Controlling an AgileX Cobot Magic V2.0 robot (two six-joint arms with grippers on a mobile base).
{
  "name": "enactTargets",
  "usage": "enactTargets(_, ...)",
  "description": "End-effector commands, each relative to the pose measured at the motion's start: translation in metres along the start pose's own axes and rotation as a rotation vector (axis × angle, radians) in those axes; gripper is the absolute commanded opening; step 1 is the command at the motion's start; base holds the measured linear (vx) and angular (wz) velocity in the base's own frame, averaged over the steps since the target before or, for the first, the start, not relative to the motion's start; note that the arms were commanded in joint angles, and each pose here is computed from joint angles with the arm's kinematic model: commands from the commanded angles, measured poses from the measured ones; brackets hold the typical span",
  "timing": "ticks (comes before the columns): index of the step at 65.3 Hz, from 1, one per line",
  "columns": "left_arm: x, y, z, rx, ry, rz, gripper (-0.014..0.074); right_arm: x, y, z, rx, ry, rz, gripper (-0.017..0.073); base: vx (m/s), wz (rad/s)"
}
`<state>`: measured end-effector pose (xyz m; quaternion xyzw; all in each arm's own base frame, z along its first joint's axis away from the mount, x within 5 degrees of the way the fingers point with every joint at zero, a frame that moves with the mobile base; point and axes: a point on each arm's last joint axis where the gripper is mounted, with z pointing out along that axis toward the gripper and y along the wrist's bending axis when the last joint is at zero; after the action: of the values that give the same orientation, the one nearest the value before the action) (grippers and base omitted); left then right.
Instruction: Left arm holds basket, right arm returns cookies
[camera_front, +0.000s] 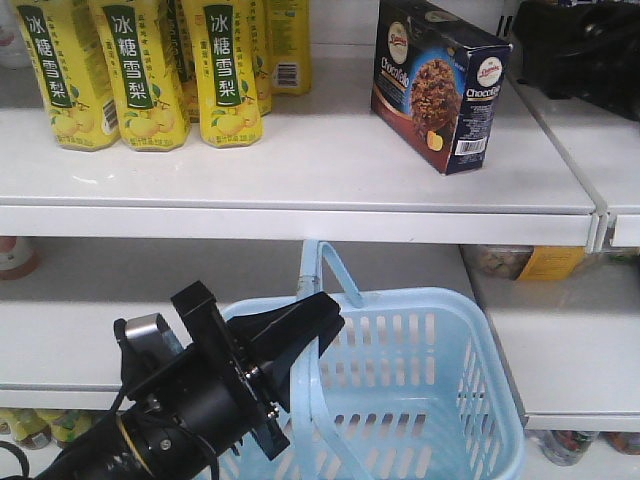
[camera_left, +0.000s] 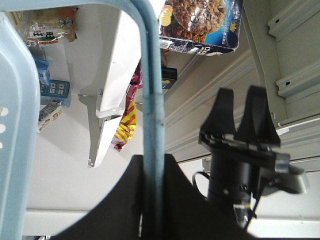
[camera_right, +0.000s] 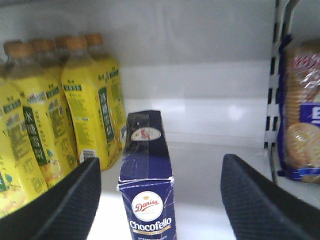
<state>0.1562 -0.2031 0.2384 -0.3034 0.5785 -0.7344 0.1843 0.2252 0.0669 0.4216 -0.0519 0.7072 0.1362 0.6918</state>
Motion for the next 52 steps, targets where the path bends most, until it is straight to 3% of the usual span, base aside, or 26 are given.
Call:
enactTargets(1,0.004,-0.044,-0.002,0.350,0.026,-0.004,-0.0003,-0.026,0.002,-0.024,-0.012,-0.103,0.003,0.0432,0.00,0.00)
enactTargets(11,0.004,-0.044,-0.002,0.350,0.026,-0.004,-0.0003,-0.033,-0.005,-0.052,0.068,-0.079,0.014,0.0328,0.00,0.00)
enactTargets(25,0.004,-0.044,-0.002,0.350,0.026,-0.004,-0.0003,-0.039,-0.015,-0.094,0.176,-0.046,0.030,0.0078,0.00,0.00)
enactTargets(31,0.004,-0.044,-0.002,0.350,0.026,-0.004,-0.0003,-0.042,-0.017,-0.113,0.194,-0.063,-0.015,-0.0017,0.00,0.00)
enactTargets(39,0.004,-0.044,-0.002,0.350,0.026,-0.004,-0.0003,-0.048,-0.019,-0.140,0.212,-0.100,-0.088,-0.0010,0.00,0.00)
enactTargets(52,0.004,-0.044,-0.002,0.350,0.026,-0.004,-0.0003,-0.048,-0.023,-0.176,0.239,-0.144,-0.103,-0.0010,0.00,0.00)
